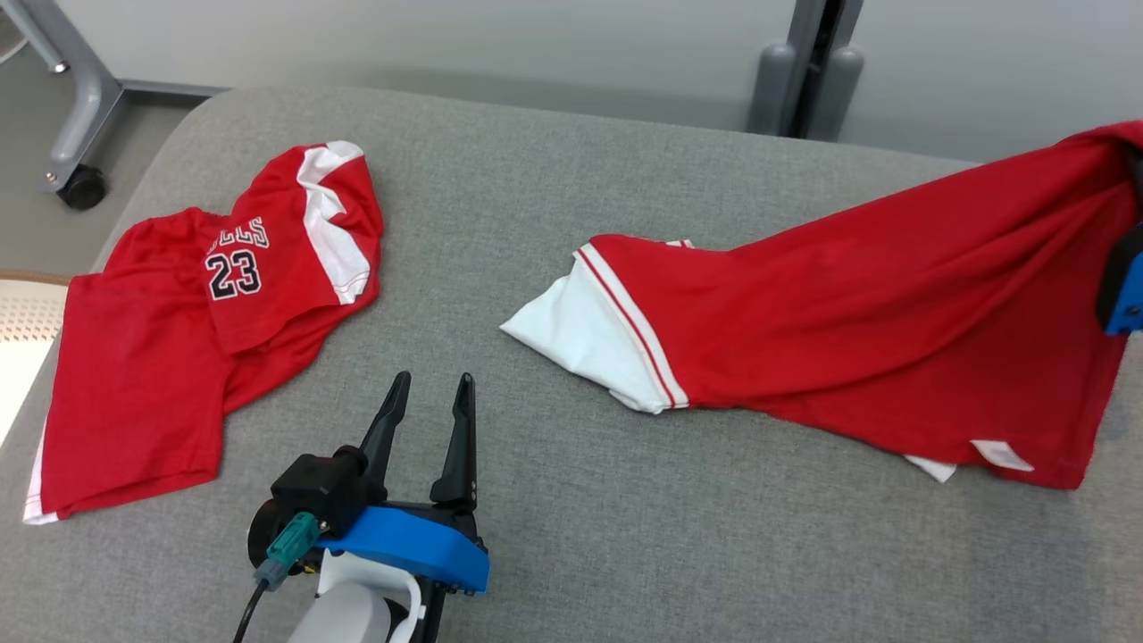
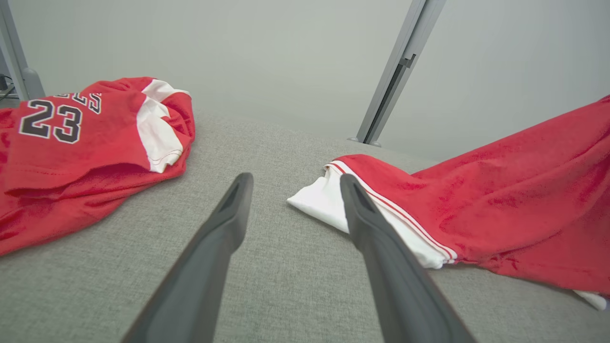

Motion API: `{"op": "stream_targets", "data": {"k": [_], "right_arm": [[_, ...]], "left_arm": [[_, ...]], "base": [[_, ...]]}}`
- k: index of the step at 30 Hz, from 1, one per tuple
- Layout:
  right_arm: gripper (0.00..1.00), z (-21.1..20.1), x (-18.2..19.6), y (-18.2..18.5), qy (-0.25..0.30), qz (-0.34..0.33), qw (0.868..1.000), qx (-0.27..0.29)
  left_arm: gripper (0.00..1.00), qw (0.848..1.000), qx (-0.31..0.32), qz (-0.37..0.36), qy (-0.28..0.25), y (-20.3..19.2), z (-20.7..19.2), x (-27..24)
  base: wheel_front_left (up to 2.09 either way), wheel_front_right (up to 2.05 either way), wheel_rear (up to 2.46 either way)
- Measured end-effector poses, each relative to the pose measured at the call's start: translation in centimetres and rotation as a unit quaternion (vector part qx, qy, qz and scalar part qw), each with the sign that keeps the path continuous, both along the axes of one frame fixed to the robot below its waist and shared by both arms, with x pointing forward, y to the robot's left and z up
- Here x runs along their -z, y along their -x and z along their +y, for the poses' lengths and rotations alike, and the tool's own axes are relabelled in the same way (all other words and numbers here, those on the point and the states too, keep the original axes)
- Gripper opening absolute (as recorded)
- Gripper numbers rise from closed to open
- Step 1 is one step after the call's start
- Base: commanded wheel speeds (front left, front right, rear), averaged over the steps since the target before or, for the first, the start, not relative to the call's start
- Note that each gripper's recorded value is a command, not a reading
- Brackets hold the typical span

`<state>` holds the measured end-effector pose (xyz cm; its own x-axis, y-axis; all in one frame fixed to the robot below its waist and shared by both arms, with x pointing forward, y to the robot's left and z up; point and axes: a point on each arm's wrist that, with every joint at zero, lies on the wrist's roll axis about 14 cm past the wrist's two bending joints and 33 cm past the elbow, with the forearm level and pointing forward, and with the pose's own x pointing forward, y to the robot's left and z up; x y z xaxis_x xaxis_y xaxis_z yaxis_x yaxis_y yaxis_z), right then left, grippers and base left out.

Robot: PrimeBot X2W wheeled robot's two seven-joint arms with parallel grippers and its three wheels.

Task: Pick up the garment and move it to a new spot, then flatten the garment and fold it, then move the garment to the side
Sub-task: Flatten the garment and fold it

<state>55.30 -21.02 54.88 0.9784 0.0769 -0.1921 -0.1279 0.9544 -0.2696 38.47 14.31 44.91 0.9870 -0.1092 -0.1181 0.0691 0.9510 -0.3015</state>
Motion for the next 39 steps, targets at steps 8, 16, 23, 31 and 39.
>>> {"op": "stream_targets", "data": {"k": [8,16,23,31,39], "right_arm": [[1.0,1.7,1.8,-4.0,-0.025,-0.049,0.998,0.002],[1.0,4.2,1.5,-2.9,-0.038,-0.086,0.995,-0.04],[1.0,2.3,2.4,1.3,-0.071,-0.098,0.993,-0.012],[1.0,0.6,6.1,9.6,-0.123,-0.078,0.988,0.048],[1.0,0.6,7.3,16.0,-0.144,-0.075,0.985,0.056]], "left_arm": [[1.0,1.0,-0.003,0.02,-0.004,-0.4,0.2,1.4],[1.0,1.0,0.018,0.013,-0.003,-1.2,-1.0,1.2],[1.0,0.999,0.04,0.0,0.0,-1.8,-2.5,0.4],[1.0,0.999,0.052,0.011,0.004,-0.3,-3.5,0.8],[1.0,0.998,0.055,0.018,0.003,1.8,-3.6,1.1]], "base": [[0.0,0.0,0.0],[0.0,0.0,0.0],[0.0,0.0,0.0],[0.0,0.0,0.0],[0.0,0.0,0.0]]}}
